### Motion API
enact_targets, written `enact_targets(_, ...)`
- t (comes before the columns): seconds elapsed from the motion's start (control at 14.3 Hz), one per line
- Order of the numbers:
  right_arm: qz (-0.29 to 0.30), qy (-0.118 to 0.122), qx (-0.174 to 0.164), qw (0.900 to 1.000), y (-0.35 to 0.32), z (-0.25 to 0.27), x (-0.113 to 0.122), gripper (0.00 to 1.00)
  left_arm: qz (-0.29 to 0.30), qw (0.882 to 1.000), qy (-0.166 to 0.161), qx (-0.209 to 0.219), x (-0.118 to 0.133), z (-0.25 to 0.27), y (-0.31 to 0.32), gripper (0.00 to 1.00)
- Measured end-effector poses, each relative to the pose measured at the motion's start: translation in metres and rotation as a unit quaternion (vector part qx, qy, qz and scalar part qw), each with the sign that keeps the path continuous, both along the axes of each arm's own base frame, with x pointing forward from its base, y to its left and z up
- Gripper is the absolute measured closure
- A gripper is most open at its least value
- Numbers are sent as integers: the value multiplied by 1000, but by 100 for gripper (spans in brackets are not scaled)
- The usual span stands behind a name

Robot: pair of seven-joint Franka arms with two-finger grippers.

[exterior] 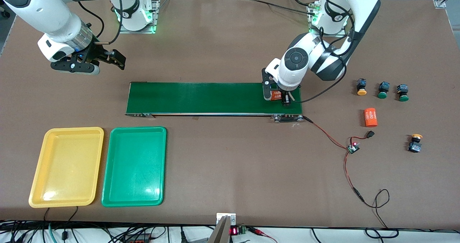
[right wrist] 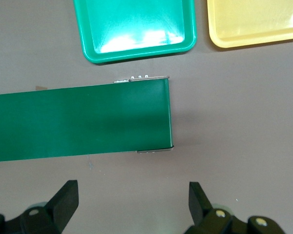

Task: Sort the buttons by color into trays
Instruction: 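Lower the battery onto the green belt and open the left gripper, then move the left gripper back and grasp the second orange battery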

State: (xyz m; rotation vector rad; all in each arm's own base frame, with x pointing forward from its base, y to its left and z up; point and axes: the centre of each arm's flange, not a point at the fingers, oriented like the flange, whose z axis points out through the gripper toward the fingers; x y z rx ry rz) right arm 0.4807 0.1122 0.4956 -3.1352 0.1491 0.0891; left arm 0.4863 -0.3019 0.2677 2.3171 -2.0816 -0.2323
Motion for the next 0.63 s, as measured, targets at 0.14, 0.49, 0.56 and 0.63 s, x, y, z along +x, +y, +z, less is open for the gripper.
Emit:
enact_targets(0.14,0,0,0,1000,0,0,0,0,18,1000,8,21,13,23,9,0)
enact_targets(0.49,0,1,0,1000,0,-1,0,0,247,967,1,70,70,78,103,0)
enact_targets(0.56,0,1,0,1000,0,-1,0,0,301,951,-1,74,81,77,130,0)
enact_targets(0.63,0,1,0,1000,0,-1,0,0,347,935,0,78,89,74,155,0)
